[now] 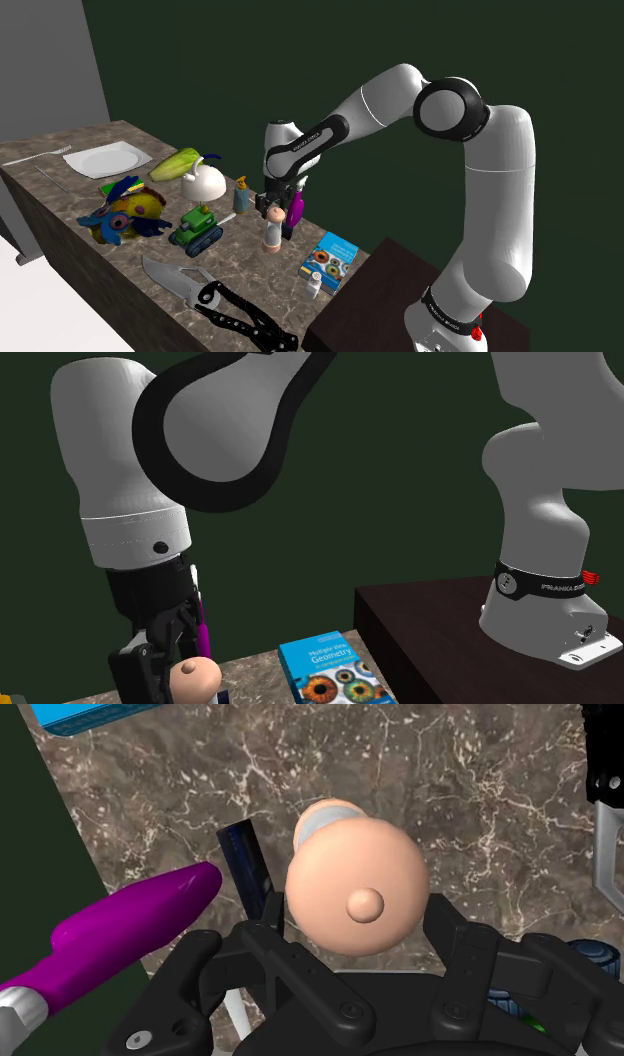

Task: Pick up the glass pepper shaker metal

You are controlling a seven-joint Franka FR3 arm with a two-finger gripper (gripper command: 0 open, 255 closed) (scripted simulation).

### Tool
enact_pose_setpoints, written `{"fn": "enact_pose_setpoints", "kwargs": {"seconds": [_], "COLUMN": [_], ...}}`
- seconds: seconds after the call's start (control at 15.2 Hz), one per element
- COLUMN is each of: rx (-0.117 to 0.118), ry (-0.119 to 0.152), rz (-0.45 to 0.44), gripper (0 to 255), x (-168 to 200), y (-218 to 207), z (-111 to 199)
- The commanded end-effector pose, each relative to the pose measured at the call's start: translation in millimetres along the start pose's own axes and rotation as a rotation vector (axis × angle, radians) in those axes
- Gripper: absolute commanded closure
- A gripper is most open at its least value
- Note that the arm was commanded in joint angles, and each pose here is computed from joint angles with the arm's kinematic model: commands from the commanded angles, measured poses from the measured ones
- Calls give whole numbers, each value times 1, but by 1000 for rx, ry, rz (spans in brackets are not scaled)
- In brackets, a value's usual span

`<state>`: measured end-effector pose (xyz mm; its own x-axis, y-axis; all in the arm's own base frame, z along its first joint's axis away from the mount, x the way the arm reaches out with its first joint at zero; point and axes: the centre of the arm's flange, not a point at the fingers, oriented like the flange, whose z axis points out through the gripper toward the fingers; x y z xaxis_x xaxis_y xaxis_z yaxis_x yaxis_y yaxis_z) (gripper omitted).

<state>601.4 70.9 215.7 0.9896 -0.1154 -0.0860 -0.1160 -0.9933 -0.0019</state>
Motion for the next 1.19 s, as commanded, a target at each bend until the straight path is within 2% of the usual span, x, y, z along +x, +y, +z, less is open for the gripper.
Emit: {"fn": "enact_pose_setpoints", "kwargs": {"seconds": [0.0, 0.99, 1.12], "rx": [0, 0, 0], "ry": [-3, -3, -3], "rz": [-1, -1, -1], "gripper": [255, 255, 255], "x": [-1, -8, -8], "y": [-1, -1, -1], "z": [1, -78, -79]}}
